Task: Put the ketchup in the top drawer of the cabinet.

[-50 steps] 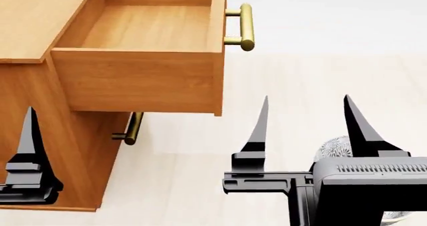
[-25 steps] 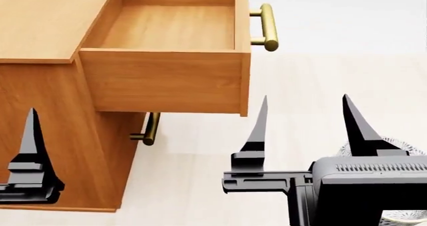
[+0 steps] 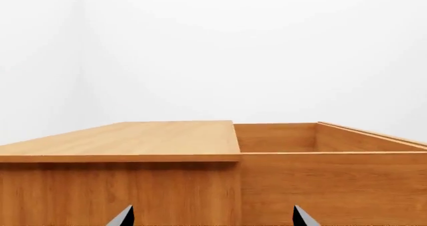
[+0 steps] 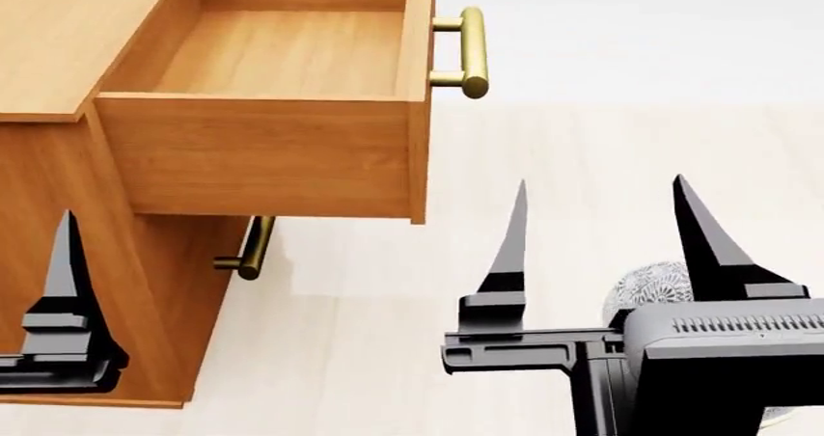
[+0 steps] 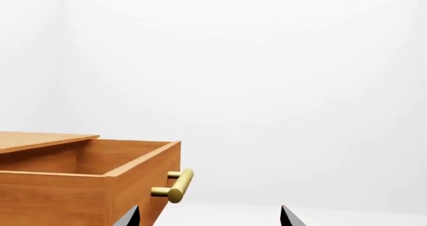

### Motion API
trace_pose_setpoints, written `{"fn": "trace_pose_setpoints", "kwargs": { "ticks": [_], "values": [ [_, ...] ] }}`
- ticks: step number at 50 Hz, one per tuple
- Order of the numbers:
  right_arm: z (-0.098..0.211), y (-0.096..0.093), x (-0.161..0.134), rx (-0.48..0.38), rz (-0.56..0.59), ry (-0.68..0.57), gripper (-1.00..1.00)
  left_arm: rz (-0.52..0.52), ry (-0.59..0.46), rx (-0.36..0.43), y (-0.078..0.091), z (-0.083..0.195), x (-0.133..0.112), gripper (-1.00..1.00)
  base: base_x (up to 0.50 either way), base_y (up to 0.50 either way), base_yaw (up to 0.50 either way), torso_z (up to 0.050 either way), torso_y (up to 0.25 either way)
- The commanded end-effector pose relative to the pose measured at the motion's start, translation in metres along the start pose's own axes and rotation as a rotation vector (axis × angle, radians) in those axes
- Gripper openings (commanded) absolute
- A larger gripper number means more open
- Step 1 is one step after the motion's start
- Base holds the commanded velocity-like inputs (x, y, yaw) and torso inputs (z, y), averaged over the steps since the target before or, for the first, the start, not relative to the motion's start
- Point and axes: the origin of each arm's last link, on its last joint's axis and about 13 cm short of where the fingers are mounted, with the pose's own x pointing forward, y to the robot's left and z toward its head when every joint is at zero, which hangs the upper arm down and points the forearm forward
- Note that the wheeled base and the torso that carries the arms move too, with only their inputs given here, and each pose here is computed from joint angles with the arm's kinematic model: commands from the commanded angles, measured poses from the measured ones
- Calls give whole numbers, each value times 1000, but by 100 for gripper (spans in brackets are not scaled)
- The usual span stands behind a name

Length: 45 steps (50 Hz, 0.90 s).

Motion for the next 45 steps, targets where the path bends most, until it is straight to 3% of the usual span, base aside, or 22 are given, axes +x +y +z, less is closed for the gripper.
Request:
{"fn": "trace_pose_setpoints", "kwargs": {
  "ticks": [1,13,27,28,36,45],
  "values": [
    [5,-22,2,-33,-7,-6,100,11,7,6,1,-4,1,100,0,0,0,0,0],
    [6,-64,10,-78,-71,35,100,21,16,14,1,-6,1,100,0,0,0,0,0],
    [12,-104,16,-92,-60,28,100,22,17,12,2,-6,2,100,0,0,0,0,0],
    [14,-109,16,-65,-53,15,100,23,18,13,2,-7,3,100,0,0,0,0,0],
    [17,-120,15,-80,-71,19,100,22,22,12,1,-7,3,100,0,0,0,0,0],
    [11,-139,10,-25,-83,16,100,25,25,14,1,-7,3,100,0,0,0,0,0]
  ]
}}
